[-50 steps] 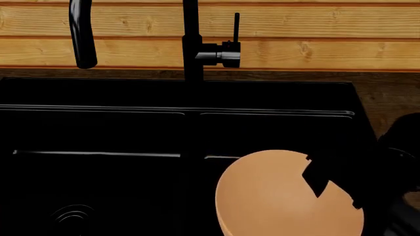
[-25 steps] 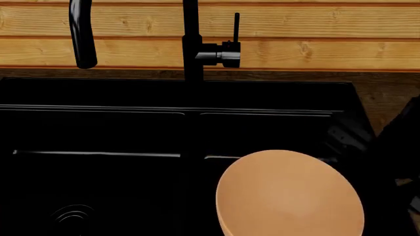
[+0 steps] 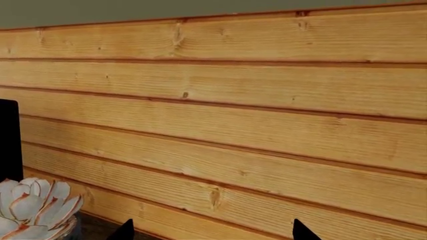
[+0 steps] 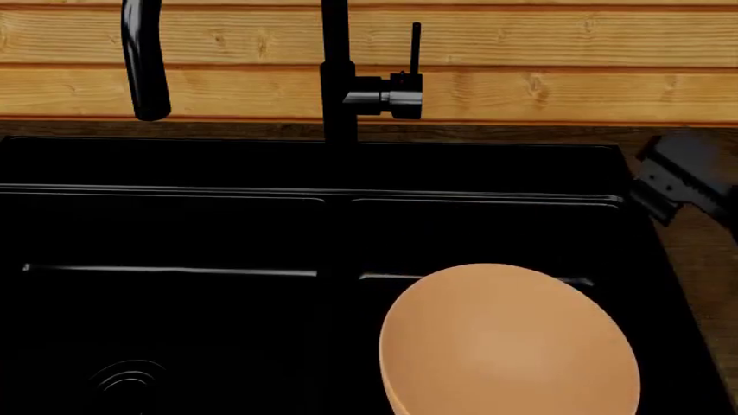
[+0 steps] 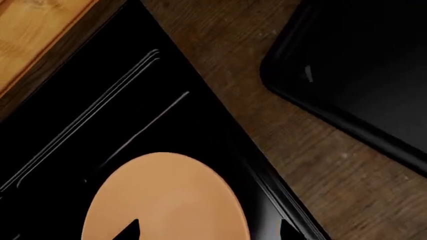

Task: Move the fresh-baked cupcake off the tray onto the counter, and place the bowl used for mixing into the sink.

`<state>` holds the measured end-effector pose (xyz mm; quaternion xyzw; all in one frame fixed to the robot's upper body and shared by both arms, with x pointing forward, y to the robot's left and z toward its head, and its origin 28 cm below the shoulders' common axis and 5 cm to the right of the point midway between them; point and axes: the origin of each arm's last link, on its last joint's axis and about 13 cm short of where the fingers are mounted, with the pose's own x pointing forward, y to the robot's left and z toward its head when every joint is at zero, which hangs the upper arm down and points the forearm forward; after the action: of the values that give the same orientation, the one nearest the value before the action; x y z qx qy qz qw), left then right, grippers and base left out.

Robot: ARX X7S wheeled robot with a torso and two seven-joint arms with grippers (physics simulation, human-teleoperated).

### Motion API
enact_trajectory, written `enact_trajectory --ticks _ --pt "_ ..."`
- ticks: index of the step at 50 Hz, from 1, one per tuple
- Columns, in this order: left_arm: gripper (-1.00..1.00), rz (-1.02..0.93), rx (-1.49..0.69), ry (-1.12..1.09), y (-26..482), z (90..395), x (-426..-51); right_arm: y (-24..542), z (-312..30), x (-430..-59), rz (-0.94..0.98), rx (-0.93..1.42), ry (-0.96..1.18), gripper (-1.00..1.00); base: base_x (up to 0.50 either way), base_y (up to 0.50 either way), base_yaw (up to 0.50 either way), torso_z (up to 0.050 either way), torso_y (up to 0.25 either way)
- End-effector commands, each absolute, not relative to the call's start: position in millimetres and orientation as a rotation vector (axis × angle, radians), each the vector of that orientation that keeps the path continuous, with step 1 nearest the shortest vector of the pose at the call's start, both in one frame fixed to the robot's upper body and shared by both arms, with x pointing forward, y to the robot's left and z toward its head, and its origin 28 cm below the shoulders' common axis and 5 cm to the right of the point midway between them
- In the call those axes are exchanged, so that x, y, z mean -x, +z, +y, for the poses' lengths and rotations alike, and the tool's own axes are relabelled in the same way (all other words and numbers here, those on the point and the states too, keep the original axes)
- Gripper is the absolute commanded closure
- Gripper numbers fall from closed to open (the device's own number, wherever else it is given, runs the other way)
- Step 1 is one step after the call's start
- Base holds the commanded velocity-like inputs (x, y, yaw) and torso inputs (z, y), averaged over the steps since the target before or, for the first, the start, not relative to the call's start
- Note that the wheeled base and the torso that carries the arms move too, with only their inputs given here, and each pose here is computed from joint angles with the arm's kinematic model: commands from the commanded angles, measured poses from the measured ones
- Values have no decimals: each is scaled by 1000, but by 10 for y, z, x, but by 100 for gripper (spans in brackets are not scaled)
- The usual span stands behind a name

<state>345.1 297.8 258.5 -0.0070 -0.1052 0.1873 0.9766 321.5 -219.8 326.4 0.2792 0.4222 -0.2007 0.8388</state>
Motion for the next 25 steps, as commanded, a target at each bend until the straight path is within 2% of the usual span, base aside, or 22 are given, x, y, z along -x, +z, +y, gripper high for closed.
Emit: enact_trajectory --ticks 1,25 --pt "-100 -217 25 371 2596 2974 -3446 3527 -2328 -3058 758 -599 -505 -100 0 0 0 0 0" --pt "-100 -227 21 363 2626 2954 -3417 3952 -2415 -2674 561 -632 -546 -100 0 0 0 0 0"
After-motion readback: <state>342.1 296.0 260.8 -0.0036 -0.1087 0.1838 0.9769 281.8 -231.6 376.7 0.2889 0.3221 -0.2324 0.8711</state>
